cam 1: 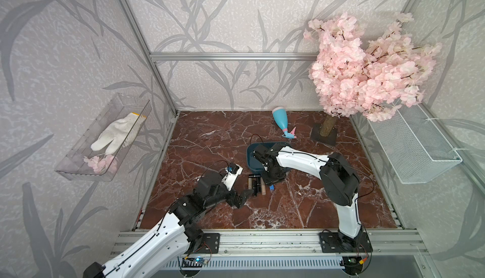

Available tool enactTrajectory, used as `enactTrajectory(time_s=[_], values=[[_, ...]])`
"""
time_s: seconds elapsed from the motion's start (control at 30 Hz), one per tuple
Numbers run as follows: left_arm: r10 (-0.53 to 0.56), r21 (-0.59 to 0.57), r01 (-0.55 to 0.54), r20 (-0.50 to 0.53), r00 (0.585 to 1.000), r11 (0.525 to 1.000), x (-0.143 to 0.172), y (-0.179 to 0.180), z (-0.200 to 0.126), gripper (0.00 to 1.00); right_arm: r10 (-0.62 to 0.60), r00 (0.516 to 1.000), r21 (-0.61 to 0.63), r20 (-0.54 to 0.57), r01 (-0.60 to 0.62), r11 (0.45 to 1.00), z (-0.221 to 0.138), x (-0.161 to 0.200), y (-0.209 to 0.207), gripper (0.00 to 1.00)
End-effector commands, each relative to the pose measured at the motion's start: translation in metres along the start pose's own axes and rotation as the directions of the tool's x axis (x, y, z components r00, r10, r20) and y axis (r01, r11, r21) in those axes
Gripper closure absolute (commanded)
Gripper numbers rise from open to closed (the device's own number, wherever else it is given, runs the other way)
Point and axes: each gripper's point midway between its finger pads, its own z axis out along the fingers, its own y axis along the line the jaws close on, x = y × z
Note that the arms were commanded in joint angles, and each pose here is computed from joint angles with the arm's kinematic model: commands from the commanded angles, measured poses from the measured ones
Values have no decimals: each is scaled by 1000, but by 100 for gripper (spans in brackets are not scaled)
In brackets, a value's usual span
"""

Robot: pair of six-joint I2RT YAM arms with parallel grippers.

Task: Put the lipstick into the storage box
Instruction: Pick up the lipstick at the center of the board.

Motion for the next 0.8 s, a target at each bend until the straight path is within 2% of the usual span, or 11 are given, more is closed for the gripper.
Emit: enactTrajectory(time_s=[0.0,0.43,0.77], values=[[20,19,-21,16,1000,1000,-10,-6,-4,0,9,1000,28,-11,-9,1000,12,-1,-4,58],[24,11,-24,7,1000,1000,-13,-5,-2,0,17,1000,20,-13,-17,1000,22,-8,-6,64],[31,14,-31,3,1000,999,-14,-4,2,0,5,1000,33,-21,-5,999,21,-5,-10,82]])
